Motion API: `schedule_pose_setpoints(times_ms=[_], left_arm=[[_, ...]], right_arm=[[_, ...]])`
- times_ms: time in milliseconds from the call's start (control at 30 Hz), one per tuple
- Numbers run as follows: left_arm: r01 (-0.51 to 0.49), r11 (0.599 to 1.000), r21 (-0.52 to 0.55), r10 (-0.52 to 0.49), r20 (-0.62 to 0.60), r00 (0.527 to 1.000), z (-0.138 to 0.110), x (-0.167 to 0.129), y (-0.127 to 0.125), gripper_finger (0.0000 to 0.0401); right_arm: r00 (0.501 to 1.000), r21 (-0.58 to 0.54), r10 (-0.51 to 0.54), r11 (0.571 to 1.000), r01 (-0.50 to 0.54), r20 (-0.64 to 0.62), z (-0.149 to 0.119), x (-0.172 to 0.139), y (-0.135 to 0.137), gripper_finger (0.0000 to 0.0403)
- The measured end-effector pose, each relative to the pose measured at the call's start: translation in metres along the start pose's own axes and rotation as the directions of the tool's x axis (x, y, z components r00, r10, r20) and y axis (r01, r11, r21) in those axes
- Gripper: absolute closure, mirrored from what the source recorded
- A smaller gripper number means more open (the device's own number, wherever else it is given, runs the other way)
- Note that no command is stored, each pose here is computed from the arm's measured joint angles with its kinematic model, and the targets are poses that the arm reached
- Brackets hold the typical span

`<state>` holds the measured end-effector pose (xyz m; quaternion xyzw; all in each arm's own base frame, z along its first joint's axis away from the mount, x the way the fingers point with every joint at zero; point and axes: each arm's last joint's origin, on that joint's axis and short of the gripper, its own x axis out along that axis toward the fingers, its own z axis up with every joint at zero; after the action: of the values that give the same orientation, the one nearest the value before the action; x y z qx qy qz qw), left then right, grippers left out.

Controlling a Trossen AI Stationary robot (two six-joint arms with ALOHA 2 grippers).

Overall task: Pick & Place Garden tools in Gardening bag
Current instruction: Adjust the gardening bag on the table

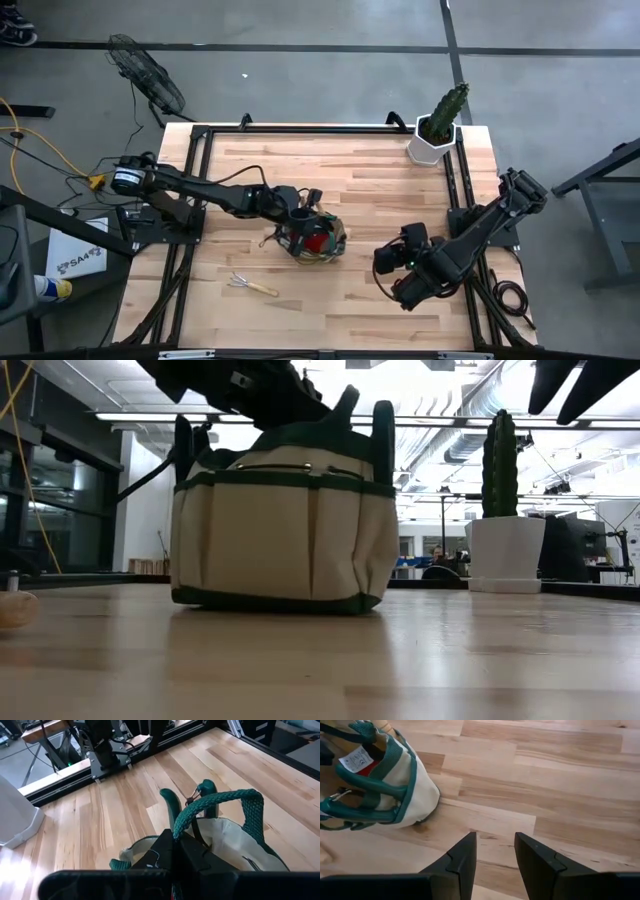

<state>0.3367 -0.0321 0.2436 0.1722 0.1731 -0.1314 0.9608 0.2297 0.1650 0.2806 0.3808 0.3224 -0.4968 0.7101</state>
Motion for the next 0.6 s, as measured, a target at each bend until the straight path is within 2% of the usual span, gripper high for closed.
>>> schedule_pose_setpoints(times_ms=[400, 500, 600], left_arm=[[0.005, 1.0, -0.014, -0.005, -0.023, 1.0, -0.0004, 0.0003, 0.0, 0.0396], [0.012, 1.0, -0.014, -0.012, -0.034, 0.999, -0.0003, -0.0019, -0.0003, 0.0376], [0.015, 1.0, -0.005, -0.015, -0.02, 1.0, 0.0024, -0.0045, 0.0002, 0.034]], right_arm=[[1.0, -0.005, -0.005, 1.0, 0.005, 0.004, 0.0004, 0.0, -0.0005, 0.0277], [1.0, -0.005, -0.005, 1.0, 0.005, 0.004, 0.0004, 0.0001, -0.0005, 0.0277], [1.0, -0.005, -0.005, 1.0, 0.005, 0.003, 0.0004, 0.0001, -0.0005, 0.0277]])
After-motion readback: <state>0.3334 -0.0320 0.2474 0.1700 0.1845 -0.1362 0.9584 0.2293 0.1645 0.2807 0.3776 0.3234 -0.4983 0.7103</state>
